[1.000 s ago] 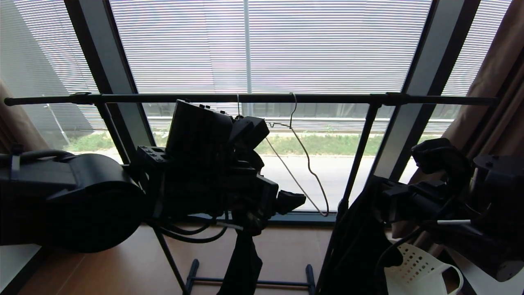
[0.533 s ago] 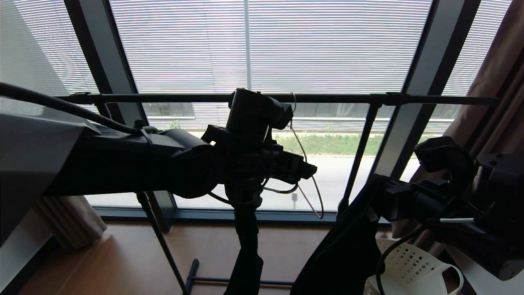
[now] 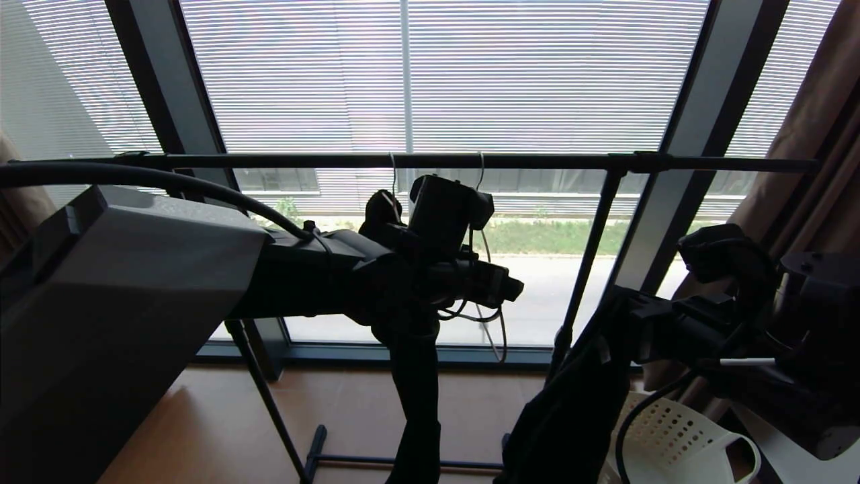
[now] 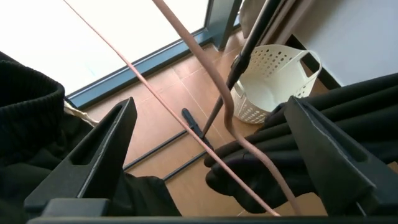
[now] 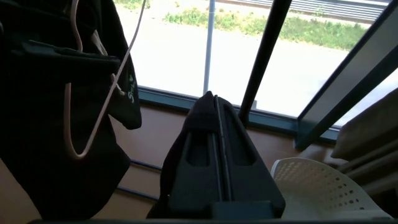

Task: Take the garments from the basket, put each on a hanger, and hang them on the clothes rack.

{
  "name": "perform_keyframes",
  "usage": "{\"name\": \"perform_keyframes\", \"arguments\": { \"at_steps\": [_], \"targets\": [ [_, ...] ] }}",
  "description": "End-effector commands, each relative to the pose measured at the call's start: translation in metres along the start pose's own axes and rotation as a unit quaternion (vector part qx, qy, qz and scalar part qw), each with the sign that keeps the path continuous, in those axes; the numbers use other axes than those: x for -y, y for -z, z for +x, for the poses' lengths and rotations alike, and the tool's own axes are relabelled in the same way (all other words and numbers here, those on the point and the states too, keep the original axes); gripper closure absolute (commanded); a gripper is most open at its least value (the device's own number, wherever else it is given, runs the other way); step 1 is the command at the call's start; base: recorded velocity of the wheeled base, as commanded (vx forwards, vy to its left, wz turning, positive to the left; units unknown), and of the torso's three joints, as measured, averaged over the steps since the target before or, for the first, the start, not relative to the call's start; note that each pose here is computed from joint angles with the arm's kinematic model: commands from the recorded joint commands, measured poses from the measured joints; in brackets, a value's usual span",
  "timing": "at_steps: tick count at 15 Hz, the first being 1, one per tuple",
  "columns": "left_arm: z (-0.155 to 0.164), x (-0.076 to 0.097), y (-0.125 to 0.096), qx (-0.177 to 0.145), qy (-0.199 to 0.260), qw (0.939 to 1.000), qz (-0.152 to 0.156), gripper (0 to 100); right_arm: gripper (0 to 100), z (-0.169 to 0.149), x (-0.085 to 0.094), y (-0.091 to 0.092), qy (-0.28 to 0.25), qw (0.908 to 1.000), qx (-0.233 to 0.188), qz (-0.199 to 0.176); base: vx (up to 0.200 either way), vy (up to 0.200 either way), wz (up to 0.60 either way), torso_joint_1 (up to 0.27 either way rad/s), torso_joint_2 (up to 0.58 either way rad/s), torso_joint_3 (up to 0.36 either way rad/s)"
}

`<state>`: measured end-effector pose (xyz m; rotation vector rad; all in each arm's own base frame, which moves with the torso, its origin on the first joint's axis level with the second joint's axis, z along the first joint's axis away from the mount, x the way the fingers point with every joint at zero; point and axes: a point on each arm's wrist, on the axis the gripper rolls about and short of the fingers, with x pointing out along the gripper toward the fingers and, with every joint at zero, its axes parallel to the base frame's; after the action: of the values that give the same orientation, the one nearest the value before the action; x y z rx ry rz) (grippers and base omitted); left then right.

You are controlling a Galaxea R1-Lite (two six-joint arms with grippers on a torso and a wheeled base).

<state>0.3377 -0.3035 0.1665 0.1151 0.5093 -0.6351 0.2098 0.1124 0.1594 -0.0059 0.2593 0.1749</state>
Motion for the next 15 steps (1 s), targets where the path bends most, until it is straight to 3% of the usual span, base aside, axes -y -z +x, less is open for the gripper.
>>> {"name": "perform_keyframes", "arguments": {
  "at_steps": [1,6,15],
  "targets": [
    [0.0045,-0.0016,0.0042,-0.005,-0.016,0.9999,0.0,0,100,0.0002,-0.0001,0.0003,0.0,1.0,0.0,0.0,0.0,0.0,0.0,0.0,0.0,0.0],
    [0.0025,-0.0069,0.0002,0.006,-0.064,0.998,-0.004,0,100,0.0003,0.0,0.0013,0.0,1.0,-0.002,-0.001,0.0,0.0,0.0,0.0,0.0,0.0],
    [0.006,-0.0071,0.002,0.005,-0.068,0.9977,-0.004,0,100,0.0007,-0.0005,0.0023,0.0,1.0,-0.004,0.0,0.0,0.0,0.0,0.0,0.0,0.0]
  ]
}}
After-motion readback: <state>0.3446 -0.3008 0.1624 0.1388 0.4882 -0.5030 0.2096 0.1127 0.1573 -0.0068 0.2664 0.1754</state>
